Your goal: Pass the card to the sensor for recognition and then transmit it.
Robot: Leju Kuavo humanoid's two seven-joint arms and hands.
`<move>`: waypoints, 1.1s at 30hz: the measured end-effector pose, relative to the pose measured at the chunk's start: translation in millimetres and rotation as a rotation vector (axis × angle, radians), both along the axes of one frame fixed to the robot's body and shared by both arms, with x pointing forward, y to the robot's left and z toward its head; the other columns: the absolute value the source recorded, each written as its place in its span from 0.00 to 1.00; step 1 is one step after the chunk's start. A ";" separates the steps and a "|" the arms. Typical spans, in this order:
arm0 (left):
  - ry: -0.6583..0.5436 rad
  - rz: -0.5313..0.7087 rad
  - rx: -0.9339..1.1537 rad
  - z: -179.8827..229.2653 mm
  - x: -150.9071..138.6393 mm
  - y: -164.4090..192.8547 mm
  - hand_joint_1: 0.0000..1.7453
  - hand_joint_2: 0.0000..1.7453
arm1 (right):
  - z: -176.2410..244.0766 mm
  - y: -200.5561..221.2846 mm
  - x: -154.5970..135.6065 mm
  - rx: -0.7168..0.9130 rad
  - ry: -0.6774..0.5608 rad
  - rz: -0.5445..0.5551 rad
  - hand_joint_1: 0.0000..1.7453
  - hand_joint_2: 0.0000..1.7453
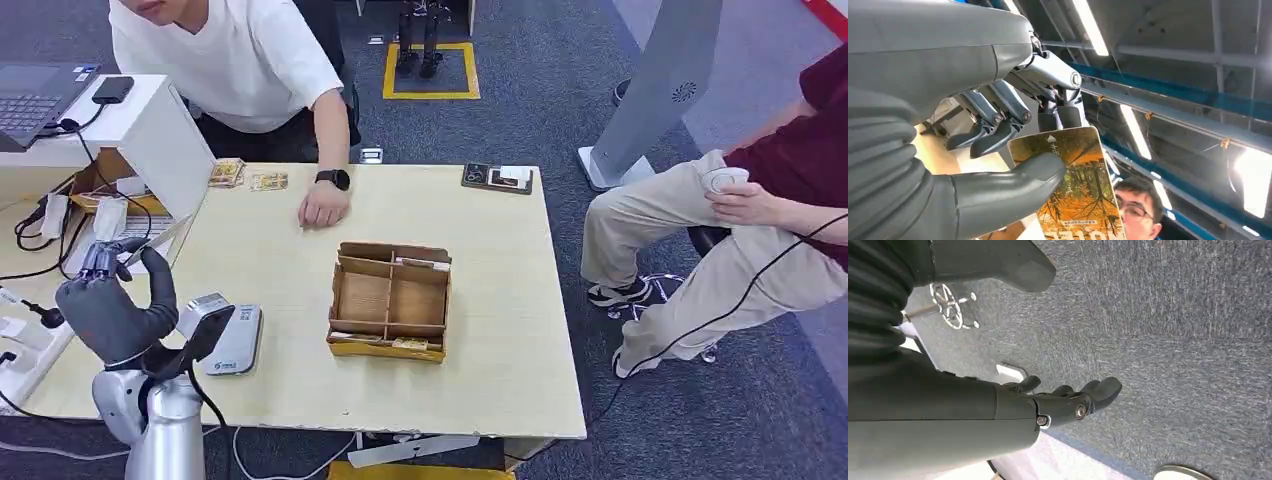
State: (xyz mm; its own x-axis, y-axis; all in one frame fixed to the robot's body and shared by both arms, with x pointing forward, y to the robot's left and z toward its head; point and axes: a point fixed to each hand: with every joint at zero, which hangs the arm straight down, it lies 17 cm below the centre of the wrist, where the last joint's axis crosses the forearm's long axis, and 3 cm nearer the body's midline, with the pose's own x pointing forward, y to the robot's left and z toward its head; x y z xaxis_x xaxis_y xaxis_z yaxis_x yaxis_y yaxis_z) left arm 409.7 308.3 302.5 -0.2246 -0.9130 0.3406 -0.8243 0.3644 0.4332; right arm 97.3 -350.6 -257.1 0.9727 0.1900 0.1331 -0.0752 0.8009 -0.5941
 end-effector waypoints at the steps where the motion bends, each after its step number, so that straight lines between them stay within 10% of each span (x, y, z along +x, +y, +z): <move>1: 0.005 0.003 0.008 -0.5 0.5 -0.6 1.00 1.00 | 0.0 0.0 0.0 0.001 -0.002 -0.002 0.00 1.00; 33: 0.283 0.094 0.233 -76.0 -0.6 -7.1 1.00 1.00 | -2.7 1.9 -8.4 0.021 0.001 -0.022 0.00 1.00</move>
